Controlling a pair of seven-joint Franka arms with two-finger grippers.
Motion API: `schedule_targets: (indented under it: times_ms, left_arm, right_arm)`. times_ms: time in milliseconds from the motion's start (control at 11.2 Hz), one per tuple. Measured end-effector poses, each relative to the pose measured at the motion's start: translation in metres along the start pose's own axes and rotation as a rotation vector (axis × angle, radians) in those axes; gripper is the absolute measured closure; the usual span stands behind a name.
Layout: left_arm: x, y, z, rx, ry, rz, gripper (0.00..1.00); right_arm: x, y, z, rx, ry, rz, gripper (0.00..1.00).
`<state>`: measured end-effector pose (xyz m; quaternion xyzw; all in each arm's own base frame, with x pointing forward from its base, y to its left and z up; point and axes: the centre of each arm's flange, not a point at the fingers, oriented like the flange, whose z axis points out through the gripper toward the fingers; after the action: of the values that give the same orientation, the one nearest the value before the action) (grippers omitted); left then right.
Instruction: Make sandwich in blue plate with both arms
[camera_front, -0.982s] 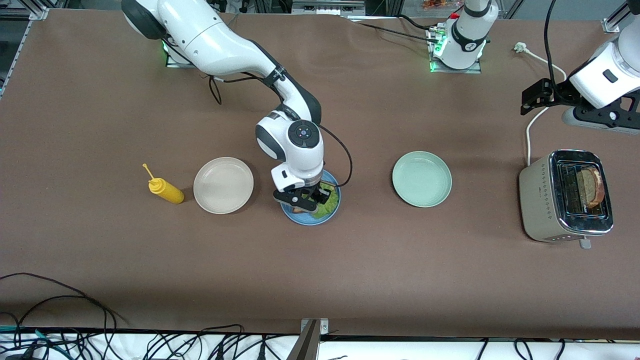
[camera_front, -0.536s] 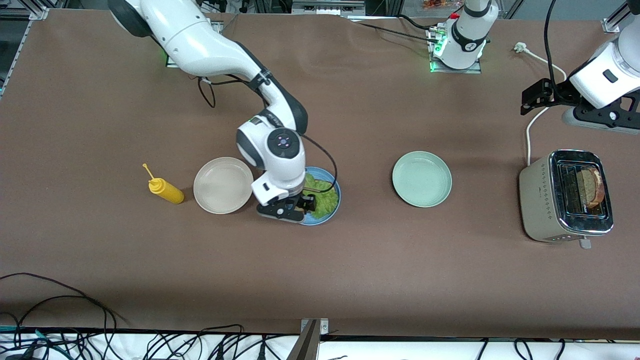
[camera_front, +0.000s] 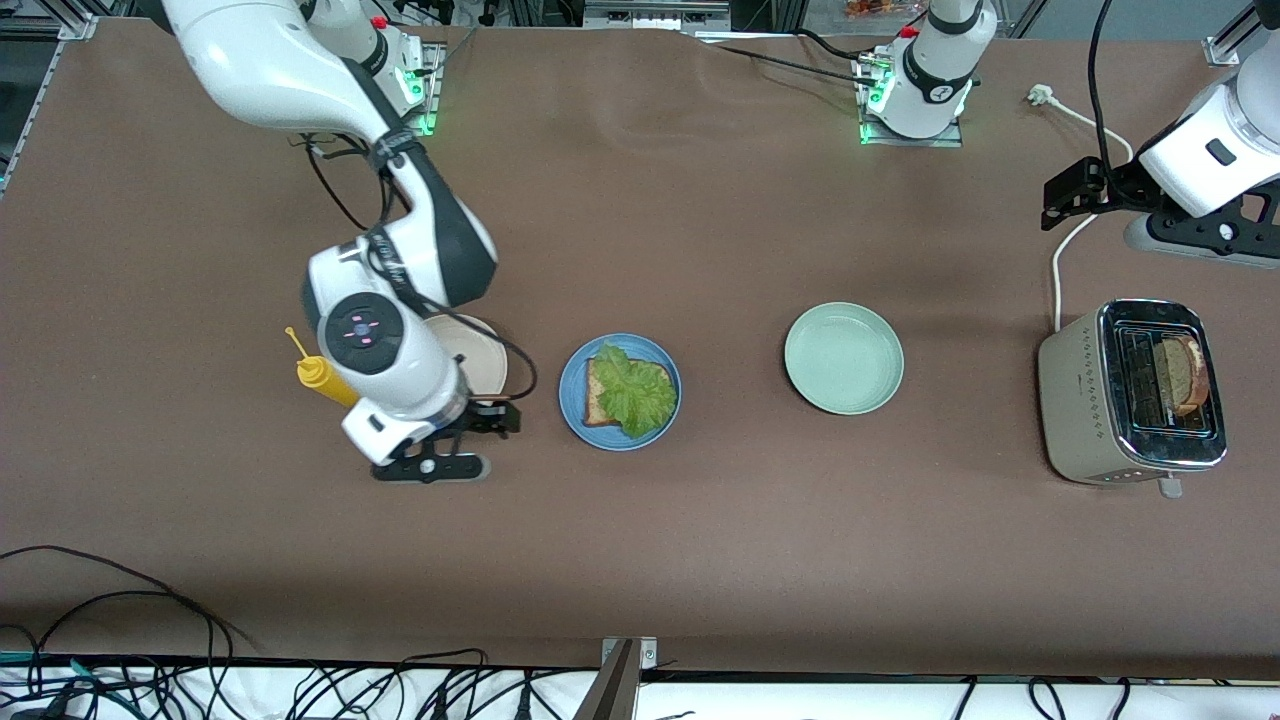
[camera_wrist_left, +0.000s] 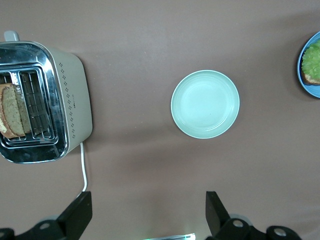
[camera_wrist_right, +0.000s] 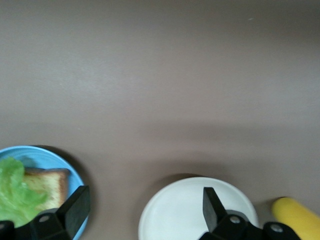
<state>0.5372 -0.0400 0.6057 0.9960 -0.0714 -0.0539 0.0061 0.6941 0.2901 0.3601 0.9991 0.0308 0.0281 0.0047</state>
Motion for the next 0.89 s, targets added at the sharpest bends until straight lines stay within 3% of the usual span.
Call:
schedule_targets:
  times_ms: [893]
  left_arm:
    - [0.0,0.0,0.0,0.0,0.001,0.0,0.0]
  right_arm:
    - [-0.004,0.167,-0.113,0.014,-0.109,-0.257,0.0]
